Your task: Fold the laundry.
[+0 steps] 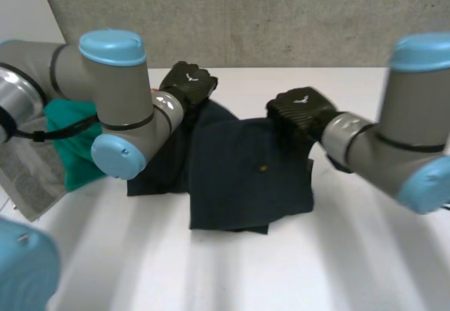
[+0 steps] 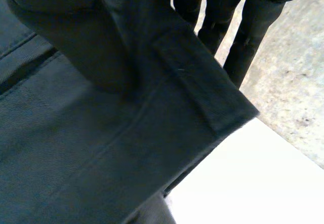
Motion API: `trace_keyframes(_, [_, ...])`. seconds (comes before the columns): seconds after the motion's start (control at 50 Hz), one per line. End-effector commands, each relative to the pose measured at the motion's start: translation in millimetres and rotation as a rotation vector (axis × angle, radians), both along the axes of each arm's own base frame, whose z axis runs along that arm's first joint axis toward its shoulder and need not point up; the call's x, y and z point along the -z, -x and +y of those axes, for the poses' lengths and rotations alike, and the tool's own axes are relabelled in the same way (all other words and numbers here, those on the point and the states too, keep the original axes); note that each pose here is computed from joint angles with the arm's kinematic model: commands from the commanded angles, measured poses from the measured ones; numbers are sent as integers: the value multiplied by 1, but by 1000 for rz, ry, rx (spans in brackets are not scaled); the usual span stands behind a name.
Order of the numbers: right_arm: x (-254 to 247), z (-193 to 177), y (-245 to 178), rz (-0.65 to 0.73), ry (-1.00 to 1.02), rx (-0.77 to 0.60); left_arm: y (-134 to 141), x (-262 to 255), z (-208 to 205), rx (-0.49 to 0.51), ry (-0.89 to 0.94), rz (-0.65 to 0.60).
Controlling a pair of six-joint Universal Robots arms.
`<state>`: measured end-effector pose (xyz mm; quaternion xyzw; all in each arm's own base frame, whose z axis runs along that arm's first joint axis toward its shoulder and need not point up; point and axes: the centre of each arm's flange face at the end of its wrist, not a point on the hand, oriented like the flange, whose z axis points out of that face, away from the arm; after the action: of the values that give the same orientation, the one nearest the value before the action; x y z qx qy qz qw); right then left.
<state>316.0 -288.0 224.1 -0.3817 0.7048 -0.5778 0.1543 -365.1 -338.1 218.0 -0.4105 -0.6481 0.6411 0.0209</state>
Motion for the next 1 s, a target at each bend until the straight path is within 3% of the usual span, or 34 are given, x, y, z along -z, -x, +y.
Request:
trace_keyframes(0.02, [29, -29, -27, 3, 131, 154, -9, -15, -22, -69, 39, 33])
trace_keyframes(0.1, [7, -33, -23, -38, 210, 279, -19, -47, -9, -83, 38, 87])
trace_keyframes(0.2, [-32, -17, -8, -71, 240, 273, -43, -74, 12, -113, 12, 128])
trace_keyframes(0.28, [-47, 5, 13, -7, 188, 250, -65, -84, 32, -135, -15, 142])
trace_keyframes(0.36, [-43, 38, 34, 94, 63, 211, -92, -70, 54, -164, -115, 142])
trace_keyframes(0.52, [-5, 85, 53, 243, -62, 137, -114, -11, 73, -145, -396, 171])
trace_keyframes(0.7, [51, 100, 42, 233, -38, -10, -110, 34, 73, -137, -610, 183])
trace_keyframes(1.0, [102, 45, 11, 200, 197, -19, -65, 53, 64, -97, -724, 242])
